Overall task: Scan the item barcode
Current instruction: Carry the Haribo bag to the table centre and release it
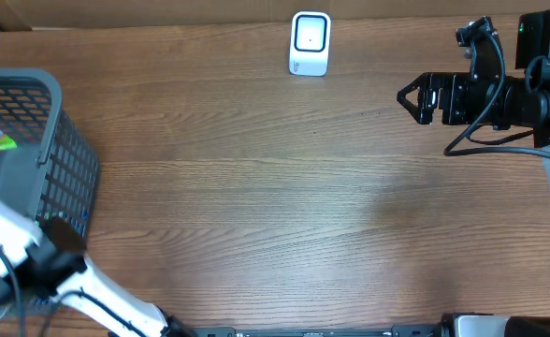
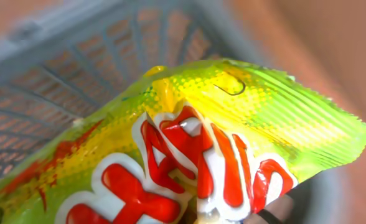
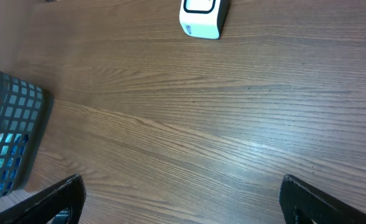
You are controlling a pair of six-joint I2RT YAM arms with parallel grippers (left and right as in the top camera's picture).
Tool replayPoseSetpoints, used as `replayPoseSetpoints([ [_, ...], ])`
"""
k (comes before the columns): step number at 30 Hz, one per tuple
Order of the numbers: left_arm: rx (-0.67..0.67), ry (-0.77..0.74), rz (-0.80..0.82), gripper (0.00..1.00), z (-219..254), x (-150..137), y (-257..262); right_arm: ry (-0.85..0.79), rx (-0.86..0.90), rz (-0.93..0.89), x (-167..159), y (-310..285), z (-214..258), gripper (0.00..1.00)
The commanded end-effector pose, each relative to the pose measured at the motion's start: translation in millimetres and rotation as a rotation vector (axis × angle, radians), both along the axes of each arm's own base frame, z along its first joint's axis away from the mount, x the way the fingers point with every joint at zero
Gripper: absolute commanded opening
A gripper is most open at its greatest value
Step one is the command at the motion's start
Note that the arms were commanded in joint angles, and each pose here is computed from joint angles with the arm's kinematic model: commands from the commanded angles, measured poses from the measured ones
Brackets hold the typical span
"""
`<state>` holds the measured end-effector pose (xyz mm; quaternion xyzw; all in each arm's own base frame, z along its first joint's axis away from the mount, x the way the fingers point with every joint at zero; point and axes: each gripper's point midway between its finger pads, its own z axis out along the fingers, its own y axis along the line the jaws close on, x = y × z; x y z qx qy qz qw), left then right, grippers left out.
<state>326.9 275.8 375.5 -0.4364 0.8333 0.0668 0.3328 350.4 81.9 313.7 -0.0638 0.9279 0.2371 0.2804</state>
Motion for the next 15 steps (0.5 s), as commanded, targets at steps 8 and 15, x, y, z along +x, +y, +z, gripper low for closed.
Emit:
replayPoseSetpoints([
  [8, 0.018, -0.337, -0.623, 0.04, 108.9, 4.7, -214.0, -0.015, 0.01, 0.015, -1.7, 2.5, 4.0, 1.0],
  [15, -0.084, -0.012, -0.857, 0.04, 18.5, 43.1, -314.1, 0.006, 0.01, 0.014, -5.6, 2.4, 1.3, 1.0],
])
